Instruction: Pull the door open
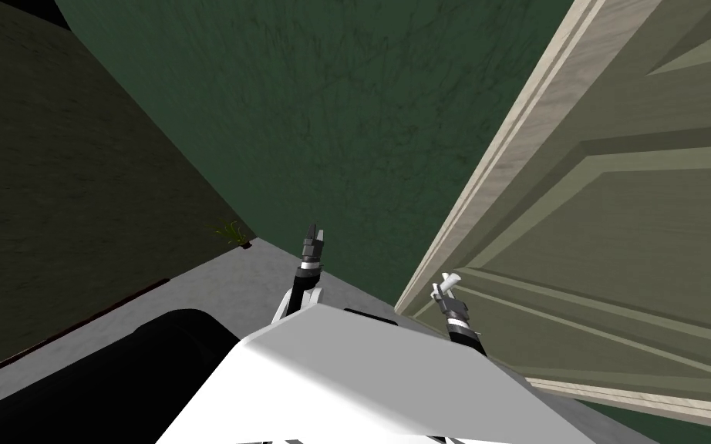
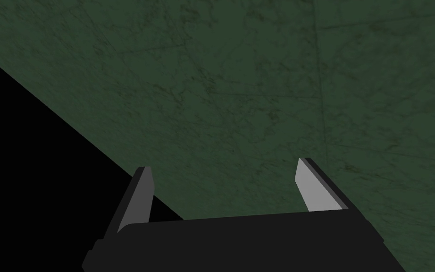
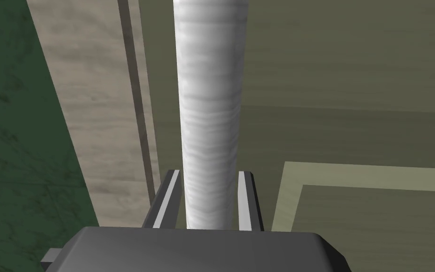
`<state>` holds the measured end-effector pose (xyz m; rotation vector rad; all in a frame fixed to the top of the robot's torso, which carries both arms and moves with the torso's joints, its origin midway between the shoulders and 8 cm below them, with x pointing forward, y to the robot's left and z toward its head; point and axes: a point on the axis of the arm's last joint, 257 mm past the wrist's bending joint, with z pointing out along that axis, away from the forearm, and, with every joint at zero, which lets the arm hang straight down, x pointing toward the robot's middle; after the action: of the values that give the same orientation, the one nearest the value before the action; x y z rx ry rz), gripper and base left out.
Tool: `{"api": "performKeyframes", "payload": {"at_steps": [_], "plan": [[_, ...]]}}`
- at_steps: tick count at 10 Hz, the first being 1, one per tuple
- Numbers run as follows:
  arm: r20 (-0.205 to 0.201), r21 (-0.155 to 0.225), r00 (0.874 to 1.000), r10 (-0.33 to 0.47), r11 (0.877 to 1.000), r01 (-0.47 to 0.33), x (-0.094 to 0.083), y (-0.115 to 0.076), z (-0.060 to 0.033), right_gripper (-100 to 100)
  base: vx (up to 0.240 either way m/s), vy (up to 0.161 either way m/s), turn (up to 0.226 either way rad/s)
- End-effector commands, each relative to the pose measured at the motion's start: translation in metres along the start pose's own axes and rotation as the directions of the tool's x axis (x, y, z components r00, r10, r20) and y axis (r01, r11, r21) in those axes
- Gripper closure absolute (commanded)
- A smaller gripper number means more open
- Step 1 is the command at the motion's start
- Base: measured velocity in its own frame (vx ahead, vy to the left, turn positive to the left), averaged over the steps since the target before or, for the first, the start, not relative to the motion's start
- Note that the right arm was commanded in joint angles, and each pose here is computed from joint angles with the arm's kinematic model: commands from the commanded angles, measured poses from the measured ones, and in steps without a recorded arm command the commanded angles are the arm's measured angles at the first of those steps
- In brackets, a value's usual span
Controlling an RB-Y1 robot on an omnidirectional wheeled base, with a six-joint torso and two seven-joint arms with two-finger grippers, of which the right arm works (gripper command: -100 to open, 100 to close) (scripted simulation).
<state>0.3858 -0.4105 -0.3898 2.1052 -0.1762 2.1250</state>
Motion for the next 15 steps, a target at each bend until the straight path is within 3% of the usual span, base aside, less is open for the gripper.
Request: {"api": "performKeyframes", "payload": {"at_steps": [1,7,8,9,15], "plan": [[0.008,0.024,1.000,0.006,1.000,-0.006,-0.003,-0.004,-0.0068,100,-0.189,-0.066,0.086],[0.011,0.119,1.000,0.018,0.993,-0.019,-0.001,-0.004,-0.0266,100,-0.201,-0.037,0.100],[0.011,0.109,1.000,0.015,0.994,-0.016,-0.001,-0.004,-0.0241,100,-0.090,-0.008,0.014],[0.014,0.129,1.000,0.016,0.992,-0.018,-0.003,-0.004,-0.0316,100,-0.141,-0.030,0.105],[0.010,0.206,1.000,0.017,0.978,-0.019,-0.001,-0.003,-0.0569,100,-0.205,-0.062,0.117]]}}
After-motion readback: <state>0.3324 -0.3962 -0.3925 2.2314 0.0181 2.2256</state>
